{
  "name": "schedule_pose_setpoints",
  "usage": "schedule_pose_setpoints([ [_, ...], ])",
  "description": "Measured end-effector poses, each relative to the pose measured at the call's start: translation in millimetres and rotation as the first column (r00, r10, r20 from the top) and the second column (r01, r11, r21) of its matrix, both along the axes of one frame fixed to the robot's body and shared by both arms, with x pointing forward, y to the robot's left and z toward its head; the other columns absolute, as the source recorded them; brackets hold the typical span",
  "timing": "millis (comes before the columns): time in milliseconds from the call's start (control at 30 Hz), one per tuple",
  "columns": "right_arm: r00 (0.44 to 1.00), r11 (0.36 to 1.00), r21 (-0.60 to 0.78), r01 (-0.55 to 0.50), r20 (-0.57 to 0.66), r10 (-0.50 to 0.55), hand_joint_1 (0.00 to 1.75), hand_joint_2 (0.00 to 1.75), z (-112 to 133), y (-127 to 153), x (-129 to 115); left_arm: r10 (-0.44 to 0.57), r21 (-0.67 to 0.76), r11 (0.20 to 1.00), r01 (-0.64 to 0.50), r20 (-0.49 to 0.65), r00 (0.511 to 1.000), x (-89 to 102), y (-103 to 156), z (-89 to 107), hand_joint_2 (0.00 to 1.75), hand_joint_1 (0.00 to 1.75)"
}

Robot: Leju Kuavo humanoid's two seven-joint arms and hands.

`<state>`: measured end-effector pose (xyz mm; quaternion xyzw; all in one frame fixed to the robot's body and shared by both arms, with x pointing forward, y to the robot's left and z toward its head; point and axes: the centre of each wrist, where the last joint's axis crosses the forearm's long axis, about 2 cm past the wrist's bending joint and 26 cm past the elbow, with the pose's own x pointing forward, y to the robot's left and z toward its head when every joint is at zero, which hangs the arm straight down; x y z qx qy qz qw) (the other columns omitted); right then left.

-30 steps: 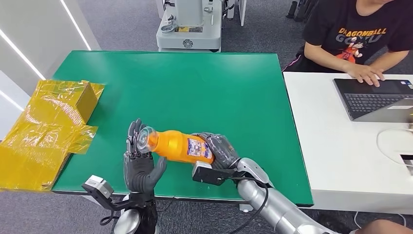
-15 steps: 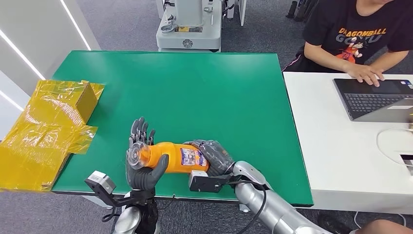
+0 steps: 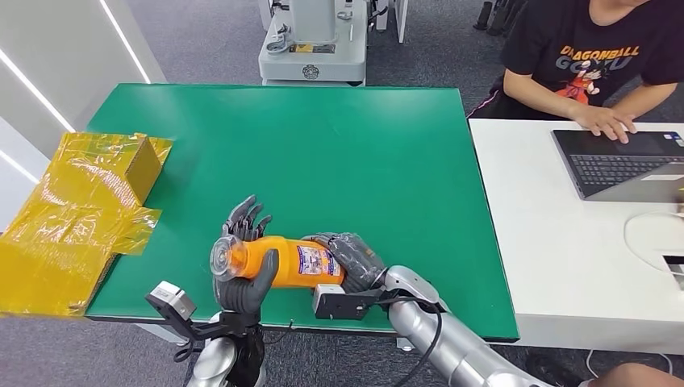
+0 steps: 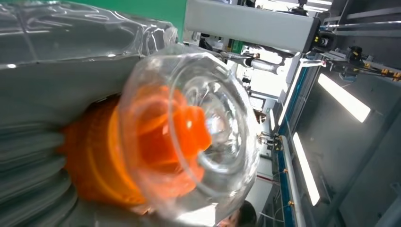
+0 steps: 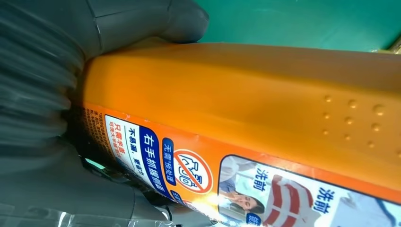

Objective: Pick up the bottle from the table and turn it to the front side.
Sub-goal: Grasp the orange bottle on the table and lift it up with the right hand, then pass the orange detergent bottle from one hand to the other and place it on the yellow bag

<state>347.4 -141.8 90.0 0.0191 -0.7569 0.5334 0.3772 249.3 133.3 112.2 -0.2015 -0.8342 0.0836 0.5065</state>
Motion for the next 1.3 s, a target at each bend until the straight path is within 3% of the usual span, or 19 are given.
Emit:
schedule_pose_setpoints([
  [533, 1.0, 1.0, 0.022, 0.019, 0.017, -0.019, 1.75, 1.75, 2, 2, 2, -0.026, 0.021, 0.999, 0.025, 0.024, 0.999, 4.8, 0, 3.3, 1.75, 1.75],
  [700, 0.999, 0.998, 0.044, 0.034, 0.028, -0.035, 1.32, 1.75, 4, 3, 3, -0.035, 0.046, 0.998, 0.033, 0.048, 0.998, 11.2, 0, 8.2, 1.75, 1.75],
  [833, 0.998, 0.996, 0.07, 0.057, 0.035, -0.06, 0.7, 1.75, 6, 5, 4, -0.051, 0.063, 0.997, 0.046, 0.073, 0.996, 20.0, 2, 14.8, 1.75, 1.75],
  [933, 0.996, 0.993, 0.089, 0.074, 0.037, -0.078, 0.09, 1.75, 9, 7, 5, -0.066, 0.075, 0.995, 0.06, 0.086, 0.994, 27.6, 3, 19.7, 1.75, 1.75],
  [967, 0.996, 0.992, 0.098, 0.076, 0.039, -0.08, 0.0, 1.75, 11, 9, 5, -0.071, 0.08, 0.995, 0.064, 0.085, 0.994, 30.2, 4, 21.0, 1.75, 1.75],
  [1300, 0.993, 0.97, 0.233, 0.074, 0.069, -0.093, 0.0, 1.75, 29, 32, 3, -0.044, 0.11, 0.993, 0.037, 0.068, 0.997, 42.2, 14, 22.3, 1.75, 1.75],
])
